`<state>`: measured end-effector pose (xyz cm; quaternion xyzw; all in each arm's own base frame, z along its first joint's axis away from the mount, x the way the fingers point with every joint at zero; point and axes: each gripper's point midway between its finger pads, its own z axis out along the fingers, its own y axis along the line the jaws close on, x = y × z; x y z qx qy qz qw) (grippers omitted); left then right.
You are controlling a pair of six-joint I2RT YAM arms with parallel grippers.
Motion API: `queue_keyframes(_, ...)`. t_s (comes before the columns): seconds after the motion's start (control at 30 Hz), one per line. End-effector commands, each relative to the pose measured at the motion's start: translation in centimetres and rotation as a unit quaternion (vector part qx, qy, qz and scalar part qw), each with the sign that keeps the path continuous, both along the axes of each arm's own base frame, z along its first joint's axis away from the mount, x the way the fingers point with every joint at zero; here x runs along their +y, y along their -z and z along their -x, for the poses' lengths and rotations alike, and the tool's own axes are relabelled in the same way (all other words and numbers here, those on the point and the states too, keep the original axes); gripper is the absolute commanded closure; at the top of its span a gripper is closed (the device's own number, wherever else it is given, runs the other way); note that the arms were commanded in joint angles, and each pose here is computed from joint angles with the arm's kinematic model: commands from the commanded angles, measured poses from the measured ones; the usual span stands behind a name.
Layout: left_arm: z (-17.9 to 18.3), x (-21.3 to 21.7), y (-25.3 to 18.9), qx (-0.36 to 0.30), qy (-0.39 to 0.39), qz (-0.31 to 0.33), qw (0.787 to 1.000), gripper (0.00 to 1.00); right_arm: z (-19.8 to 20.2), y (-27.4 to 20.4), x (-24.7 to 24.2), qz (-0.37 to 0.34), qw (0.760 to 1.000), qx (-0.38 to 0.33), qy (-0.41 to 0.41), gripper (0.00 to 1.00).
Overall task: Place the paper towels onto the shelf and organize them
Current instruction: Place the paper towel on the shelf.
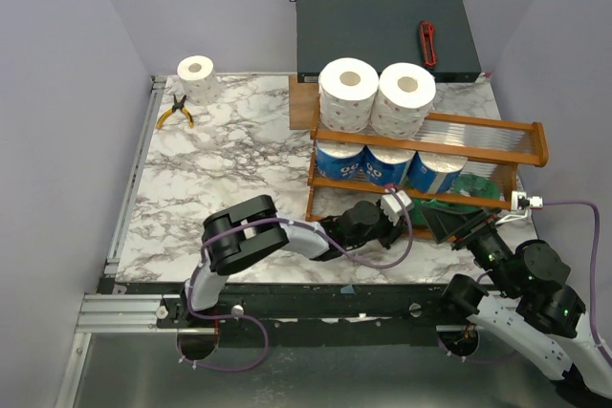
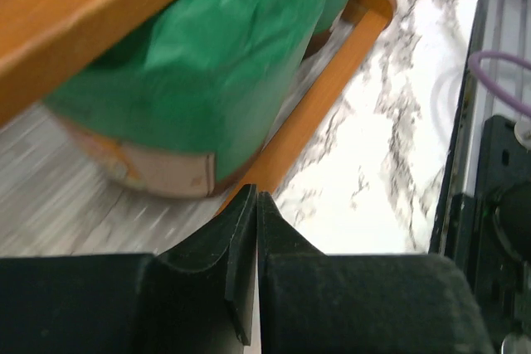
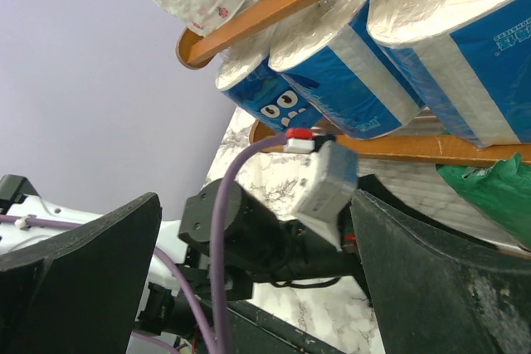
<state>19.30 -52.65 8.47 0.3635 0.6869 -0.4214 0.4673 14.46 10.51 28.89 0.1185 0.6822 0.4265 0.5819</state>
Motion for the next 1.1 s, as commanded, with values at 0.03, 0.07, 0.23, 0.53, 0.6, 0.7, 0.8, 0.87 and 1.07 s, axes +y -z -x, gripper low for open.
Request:
queue_keyframes(0.03, 0.9, 3.6, -4.9, -0.038, -0.027, 0.034, 0.998, 0.91, 0.1, 0.0, 0.1, -0.002, 1.000, -0.005, -0.005, 0.00)
queue_keyframes(0.07, 1.2, 4.4, -5.2, -0.039, -0.032, 0.034, 0.998, 0.90, 0.2, -0.1, 0.1, -0.002, 1.000, -0.005, -0.006, 0.00)
queue_keyframes(0.23, 2.4, 8.8, -5.1, -0.030, -0.068, 0.013, 0.997, 0.89, 0.2, -0.1, 0.1, -0.003, 1.000, -0.005, -0.005, 0.00)
queue_keyframes(0.53, -0.7, 18.9, -6.1, -0.002, -0.262, -0.094, 0.961, 0.72, 0.2, -0.1, 0.1, -0.002, 1.000, -0.007, -0.007, 0.00)
queue_keyframes(0.6, -1.9, 21.1, -7.4, -0.002, -0.307, -0.102, 0.946, 0.48, 0.2, -0.1, 0.2, -0.001, 1.000, -0.008, -0.008, 0.00)
queue_keyframes(0.7, -3.4, 23.9, -9.4, 0.012, -0.352, -0.090, 0.932, 0.32, 0.2, -0.1, 0.3, -0.002, 1.000, -0.009, -0.011, 0.00)
queue_keyframes(0.8, -5.1, 26.9, -11.6, 0.044, -0.393, -0.056, 0.917, 0.27, 0.3, -0.2, 0.3, -0.002, 1.000, -0.010, -0.014, 0.00)
queue_keyframes(0.87, -6.1, 29.1, -12.7, 0.059, -0.418, -0.038, 0.906, 0.27, 0.4, -0.3, 0.3, -0.002, 1.000, -0.010, -0.015, 0.00)
queue_keyframes(1.07, -8.8, 36.4, -15.5, 0.108, -0.512, 0.010, 0.852, 0.02, 0.4, -0.2, 0.4, -0.002, 1.000, -0.011, -0.017, 0.00)
